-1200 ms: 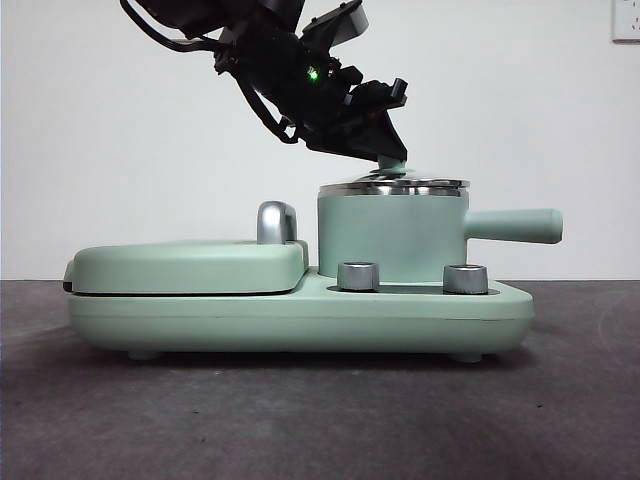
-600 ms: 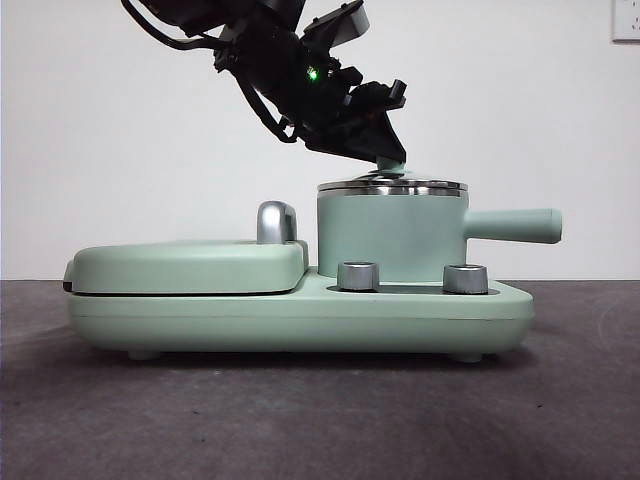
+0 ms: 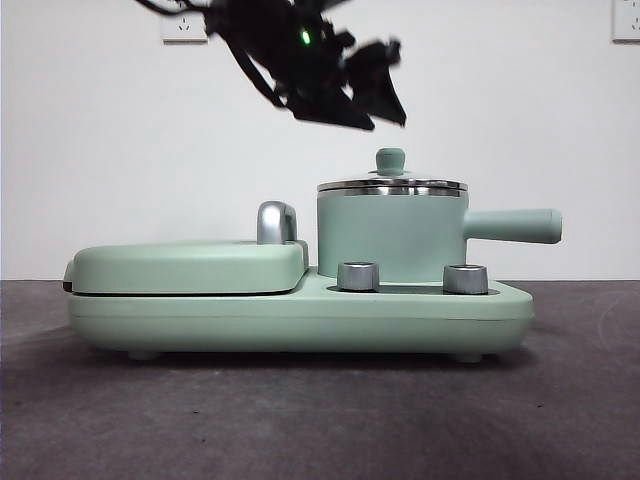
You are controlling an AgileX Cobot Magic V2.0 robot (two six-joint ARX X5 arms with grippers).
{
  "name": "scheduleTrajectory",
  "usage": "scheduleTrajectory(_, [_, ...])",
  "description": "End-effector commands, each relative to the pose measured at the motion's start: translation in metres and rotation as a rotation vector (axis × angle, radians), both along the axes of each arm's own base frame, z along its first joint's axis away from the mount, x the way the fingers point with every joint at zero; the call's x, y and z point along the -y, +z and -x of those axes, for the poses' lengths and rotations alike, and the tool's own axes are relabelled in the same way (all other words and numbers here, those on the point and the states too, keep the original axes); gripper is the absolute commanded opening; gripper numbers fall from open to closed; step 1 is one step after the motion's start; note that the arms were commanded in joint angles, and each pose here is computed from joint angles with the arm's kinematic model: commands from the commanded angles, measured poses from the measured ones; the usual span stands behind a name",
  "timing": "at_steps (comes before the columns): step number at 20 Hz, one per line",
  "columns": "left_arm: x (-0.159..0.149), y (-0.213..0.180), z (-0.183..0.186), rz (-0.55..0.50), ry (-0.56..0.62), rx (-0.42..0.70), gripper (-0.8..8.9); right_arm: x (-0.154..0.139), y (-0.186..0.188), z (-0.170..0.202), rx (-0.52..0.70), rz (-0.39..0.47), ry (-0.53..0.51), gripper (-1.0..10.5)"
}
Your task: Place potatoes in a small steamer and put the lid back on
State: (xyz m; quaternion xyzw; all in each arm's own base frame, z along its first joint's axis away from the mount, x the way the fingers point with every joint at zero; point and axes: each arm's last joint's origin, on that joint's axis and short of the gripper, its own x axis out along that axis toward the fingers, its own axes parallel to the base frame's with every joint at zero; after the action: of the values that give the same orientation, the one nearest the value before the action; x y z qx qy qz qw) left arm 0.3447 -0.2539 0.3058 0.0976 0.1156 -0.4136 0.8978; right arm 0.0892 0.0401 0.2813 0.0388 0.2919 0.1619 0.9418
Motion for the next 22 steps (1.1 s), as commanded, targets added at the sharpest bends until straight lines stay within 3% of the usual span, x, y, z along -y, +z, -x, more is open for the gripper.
scheduleTrajectory(1, [-0.016,0.025,0.005,0.102,0.001,-0.114,2.5,-0.001,0.002,-0.001,0.01,-0.015,0.0,3.0])
scheduleTrajectory(4, [-0.048,0.035,0.007,0.154,0.03,-0.277,2.47,-0.001,0.003,-0.001,0.013,-0.017,0.001,3.0])
scheduleTrajectory(7, [-0.083,0.036,0.012,0.146,0.121,-0.354,2.47,-0.001,0.003,-0.001,0.012,-0.018,0.003,3.0])
scheduleTrajectory(15, [-0.152,0.014,0.076,0.146,0.249,-0.397,2.47,-0.003,0.002,-0.003,0.005,-0.027,0.029,3.0])
scheduleTrajectory(22, [-0.183,-0.013,0.153,0.239,0.304,-0.435,2.47,-0.015,0.0,-0.023,-0.014,-0.046,0.111,3.0])
